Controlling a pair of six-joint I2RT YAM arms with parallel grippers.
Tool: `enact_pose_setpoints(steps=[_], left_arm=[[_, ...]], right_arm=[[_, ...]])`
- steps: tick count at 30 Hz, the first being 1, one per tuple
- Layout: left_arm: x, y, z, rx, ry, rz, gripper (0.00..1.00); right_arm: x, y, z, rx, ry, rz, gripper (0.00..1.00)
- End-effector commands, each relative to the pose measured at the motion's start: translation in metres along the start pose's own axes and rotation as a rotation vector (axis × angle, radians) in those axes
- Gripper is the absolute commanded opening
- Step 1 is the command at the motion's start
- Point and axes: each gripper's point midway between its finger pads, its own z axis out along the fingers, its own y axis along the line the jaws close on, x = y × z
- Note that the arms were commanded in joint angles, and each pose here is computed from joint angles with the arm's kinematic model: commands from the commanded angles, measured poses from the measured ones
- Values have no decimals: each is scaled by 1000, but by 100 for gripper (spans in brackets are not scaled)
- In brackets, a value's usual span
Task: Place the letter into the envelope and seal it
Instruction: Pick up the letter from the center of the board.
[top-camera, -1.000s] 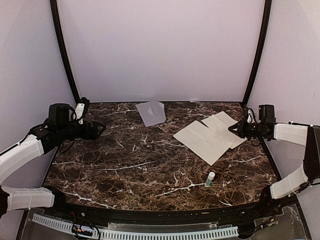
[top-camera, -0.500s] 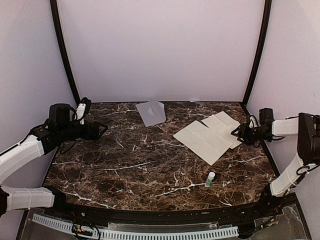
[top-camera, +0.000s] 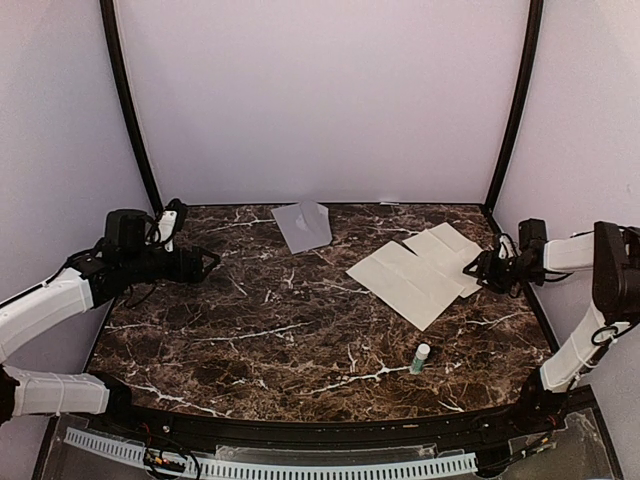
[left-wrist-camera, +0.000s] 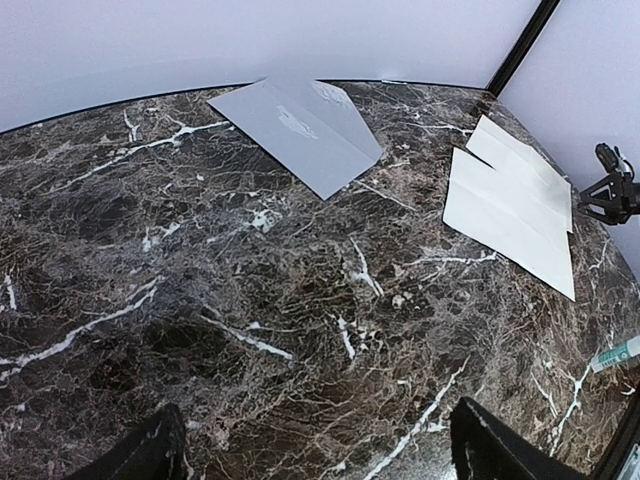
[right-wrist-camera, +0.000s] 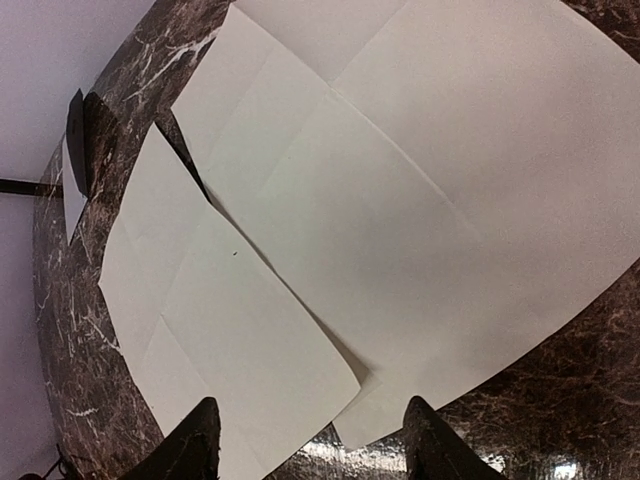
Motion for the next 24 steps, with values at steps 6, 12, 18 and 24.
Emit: enact_pose_setpoints(steps=[6,12,18,24], left_arm=[[-5,-24,13,60,-4,-38,89],[-12,-60,28,125,-8,-72,89],[-14,-96,50,192,-8,-122,88],[-15,-129,85,222,20,-154,79]], right_arm=[[-10,0,-4,23,3,-64,57],[-5,-6,5,17,13,-49,57],[0,-13,21,-2,46,-41,51],[13,-14,33,-57,91,-37,38]])
